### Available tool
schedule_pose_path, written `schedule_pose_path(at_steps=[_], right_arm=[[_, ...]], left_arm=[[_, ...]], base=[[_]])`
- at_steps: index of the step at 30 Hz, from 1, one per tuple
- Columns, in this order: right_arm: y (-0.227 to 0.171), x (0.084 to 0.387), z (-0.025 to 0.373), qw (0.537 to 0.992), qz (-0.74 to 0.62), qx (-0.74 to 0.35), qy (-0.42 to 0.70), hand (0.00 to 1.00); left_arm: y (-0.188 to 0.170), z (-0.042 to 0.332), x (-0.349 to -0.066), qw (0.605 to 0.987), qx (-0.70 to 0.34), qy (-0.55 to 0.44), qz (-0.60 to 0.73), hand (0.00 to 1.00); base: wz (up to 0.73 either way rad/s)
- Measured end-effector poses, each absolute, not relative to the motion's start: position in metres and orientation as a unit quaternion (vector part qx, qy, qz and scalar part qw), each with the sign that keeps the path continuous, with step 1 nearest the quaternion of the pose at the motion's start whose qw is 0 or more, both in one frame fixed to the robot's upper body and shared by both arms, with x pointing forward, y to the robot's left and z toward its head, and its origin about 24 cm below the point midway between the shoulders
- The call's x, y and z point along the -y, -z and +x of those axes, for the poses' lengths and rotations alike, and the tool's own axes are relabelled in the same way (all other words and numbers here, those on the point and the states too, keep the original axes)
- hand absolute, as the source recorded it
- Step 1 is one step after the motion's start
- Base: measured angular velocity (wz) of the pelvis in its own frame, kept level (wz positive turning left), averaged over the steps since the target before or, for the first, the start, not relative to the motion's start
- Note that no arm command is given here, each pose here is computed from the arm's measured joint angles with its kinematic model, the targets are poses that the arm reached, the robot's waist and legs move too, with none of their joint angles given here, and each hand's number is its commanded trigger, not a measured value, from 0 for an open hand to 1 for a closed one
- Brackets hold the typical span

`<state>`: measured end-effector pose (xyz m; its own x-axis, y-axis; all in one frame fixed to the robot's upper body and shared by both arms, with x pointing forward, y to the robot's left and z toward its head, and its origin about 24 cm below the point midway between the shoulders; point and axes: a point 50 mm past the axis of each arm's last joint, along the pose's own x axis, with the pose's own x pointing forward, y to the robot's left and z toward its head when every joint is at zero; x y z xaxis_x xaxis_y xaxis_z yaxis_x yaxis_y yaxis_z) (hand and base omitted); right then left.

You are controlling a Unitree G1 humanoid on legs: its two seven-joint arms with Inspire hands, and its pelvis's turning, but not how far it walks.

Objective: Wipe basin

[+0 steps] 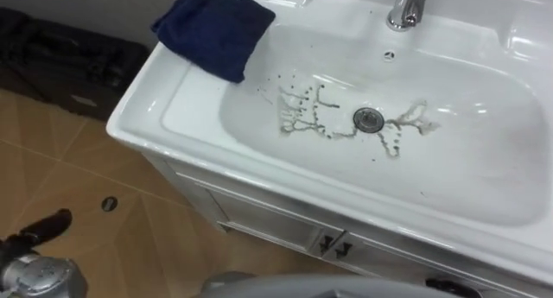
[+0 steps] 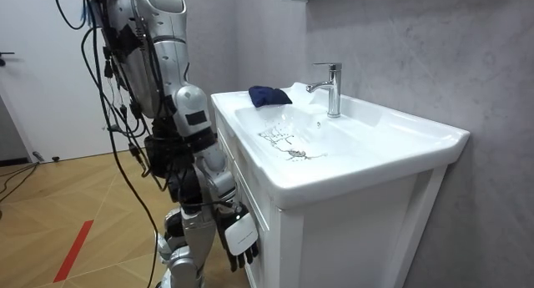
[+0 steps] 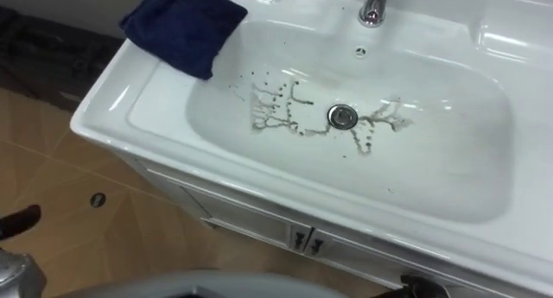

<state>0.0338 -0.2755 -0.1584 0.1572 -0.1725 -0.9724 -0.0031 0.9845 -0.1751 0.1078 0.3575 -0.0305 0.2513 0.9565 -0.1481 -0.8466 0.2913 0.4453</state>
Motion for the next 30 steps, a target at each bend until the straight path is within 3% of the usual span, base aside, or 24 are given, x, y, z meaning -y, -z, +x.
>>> schedule_pose_path(at_steps=[6,13,25,30], right_arm=[[0.158,0.277,0.030,0.759,-0.070,-0.645,0.052,0.00],[0.158,0.276,0.028,0.760,-0.072,-0.645,0.034,0.00],[0.160,0.274,0.014,0.739,-0.058,-0.671,0.016,0.00],[0.160,0.274,0.012,0.734,-0.062,-0.676,0.014,0.00]], left_arm=[[-0.032,0.135,-0.368,0.783,-0.039,-0.599,0.163,0.00],[-0.079,0.156,-0.353,0.791,0.079,-0.569,0.211,0.00],[-0.096,0.179,-0.327,0.823,0.129,-0.505,0.226,0.00],[-0.089,0.193,-0.308,0.858,0.121,-0.445,0.225,0.00]], base=[[-0.01],[-0.02],[-0.11],[-0.13]])
